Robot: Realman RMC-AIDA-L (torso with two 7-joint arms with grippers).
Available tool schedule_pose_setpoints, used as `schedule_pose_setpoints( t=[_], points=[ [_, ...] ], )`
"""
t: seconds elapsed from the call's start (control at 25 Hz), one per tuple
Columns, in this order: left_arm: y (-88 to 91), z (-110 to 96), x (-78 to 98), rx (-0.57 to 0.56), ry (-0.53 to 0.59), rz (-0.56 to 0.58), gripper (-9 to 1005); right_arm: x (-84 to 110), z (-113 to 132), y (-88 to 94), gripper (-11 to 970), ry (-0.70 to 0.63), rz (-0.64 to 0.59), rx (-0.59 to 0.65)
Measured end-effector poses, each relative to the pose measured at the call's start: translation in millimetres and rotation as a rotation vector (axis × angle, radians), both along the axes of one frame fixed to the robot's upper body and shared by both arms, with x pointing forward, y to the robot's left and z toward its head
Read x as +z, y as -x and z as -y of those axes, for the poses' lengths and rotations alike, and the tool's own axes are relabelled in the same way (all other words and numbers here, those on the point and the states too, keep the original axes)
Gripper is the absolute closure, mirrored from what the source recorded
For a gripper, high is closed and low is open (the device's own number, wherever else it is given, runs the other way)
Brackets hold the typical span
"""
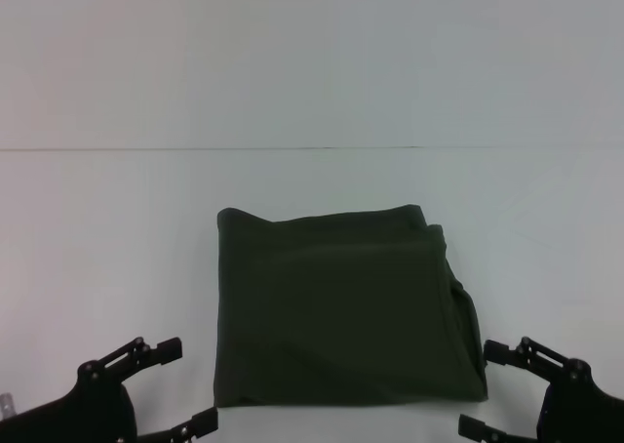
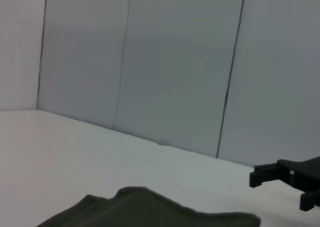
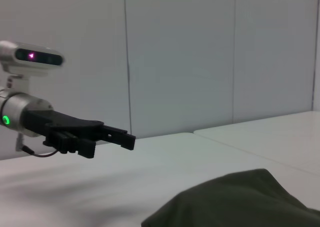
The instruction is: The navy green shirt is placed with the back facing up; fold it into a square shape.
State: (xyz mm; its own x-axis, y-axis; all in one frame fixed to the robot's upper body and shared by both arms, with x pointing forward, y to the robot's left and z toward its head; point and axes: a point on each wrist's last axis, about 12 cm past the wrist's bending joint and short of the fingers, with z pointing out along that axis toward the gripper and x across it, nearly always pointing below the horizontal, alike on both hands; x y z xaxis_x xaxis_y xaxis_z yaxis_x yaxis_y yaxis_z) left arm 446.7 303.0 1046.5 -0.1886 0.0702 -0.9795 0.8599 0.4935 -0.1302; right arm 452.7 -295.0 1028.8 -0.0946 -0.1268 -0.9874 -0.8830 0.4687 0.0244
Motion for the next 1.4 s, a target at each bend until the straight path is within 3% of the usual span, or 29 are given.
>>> schedule_pose_setpoints(
  t=[0.36, 0.6, 1.4],
  points=[
    [7.2, -3, -23.2, 0.021, -0.096, -0.096, 73, -17.7, 9, 10.3, 28, 0.051, -0.045, -0.111],
    [5.6, 4, -25.5, -0.038, -0.12, -0.123, 73, -19.5, 10, 8.7, 29, 0.068, -0.051, -0.122],
    [1.7, 6, -23.2, -0.041, -0.11, -0.121, 73, -18.1, 6, 2.9, 29, 0.065, -0.043, -0.121]
  ],
)
